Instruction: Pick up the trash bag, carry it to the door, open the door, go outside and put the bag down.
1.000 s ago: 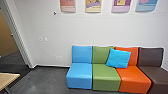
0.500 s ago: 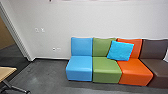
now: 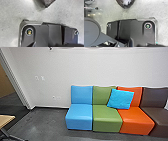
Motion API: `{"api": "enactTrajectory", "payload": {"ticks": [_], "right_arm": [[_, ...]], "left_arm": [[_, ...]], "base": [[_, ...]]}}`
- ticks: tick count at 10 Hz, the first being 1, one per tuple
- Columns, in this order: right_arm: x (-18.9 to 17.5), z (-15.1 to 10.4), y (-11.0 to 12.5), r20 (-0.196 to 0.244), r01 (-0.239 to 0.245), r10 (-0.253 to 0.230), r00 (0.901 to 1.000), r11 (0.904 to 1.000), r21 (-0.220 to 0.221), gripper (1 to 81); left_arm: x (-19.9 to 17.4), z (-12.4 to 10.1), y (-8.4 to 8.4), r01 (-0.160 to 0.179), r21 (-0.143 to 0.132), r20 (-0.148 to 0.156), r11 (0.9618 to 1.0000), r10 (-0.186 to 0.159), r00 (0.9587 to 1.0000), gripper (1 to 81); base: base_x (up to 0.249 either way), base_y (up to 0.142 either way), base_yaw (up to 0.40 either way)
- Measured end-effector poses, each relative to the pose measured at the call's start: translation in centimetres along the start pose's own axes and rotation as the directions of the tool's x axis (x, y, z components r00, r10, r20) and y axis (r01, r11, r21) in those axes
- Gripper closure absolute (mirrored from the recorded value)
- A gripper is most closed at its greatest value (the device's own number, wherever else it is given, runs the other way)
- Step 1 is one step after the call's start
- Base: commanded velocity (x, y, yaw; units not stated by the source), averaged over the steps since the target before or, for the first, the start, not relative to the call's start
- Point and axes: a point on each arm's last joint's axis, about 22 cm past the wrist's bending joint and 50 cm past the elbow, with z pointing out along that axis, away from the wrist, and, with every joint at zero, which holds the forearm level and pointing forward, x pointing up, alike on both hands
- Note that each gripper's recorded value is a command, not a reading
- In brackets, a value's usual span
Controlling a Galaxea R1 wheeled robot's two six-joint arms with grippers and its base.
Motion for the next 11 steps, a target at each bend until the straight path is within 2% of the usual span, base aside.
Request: {"api": "enactTrajectory", "payload": {"ticks": [3,4,6,8,9,11], "right_arm": [[2.1,0.6,1.0,-0.018,0.025,-0.025,0.9995,0.9997,0.002,1.0],[3.1,1.1,0.4,-0.018,0.041,-0.041,0.9990,0.9990,0.018,1.0],[5.2,1.7,0.4,-0.042,0.064,-0.063,0.9971,0.9975,0.030,1.0],[6.1,2.1,0.9,-0.047,0.073,-0.072,0.9963,0.9967,0.034,1.0],[6.6,1.8,1.6,-0.041,0.070,-0.069,0.9968,0.9971,0.029,1.0],[8.6,0.9,3.3,-0.043,0.067,-0.066,0.9969,0.9976,0.017,1.0]], "left_arm": [[5.9,0.1,0.8,-0.010,-0.024,-0.031,0.9997,0.010,0.9995,1.0],[8.1,-0.1,0.8,-0.016,-0.027,-0.047,0.9995,0.015,0.9988,1.0],[12.5,-0.5,1.4,-0.033,-0.039,-0.082,0.9987,0.030,0.9962,1.0],[14.8,-0.2,1.7,-0.045,-0.047,-0.102,0.9979,0.040,0.9940,1.0],[15.5,0.2,1.5,-0.044,-0.047,-0.105,0.9979,0.039,0.9938,1.0],[16.4,1.8,1.3,-0.033,-0.055,-0.079,0.9980,0.029,0.9964,1.0]], "base": [[0.000,0.000,0.000],[0.000,0.000,0.000],[0.000,0.000,0.000],[0.000,0.000,0.000],[0.000,0.000,0.000],[0.000,0.000,0.000]]}}
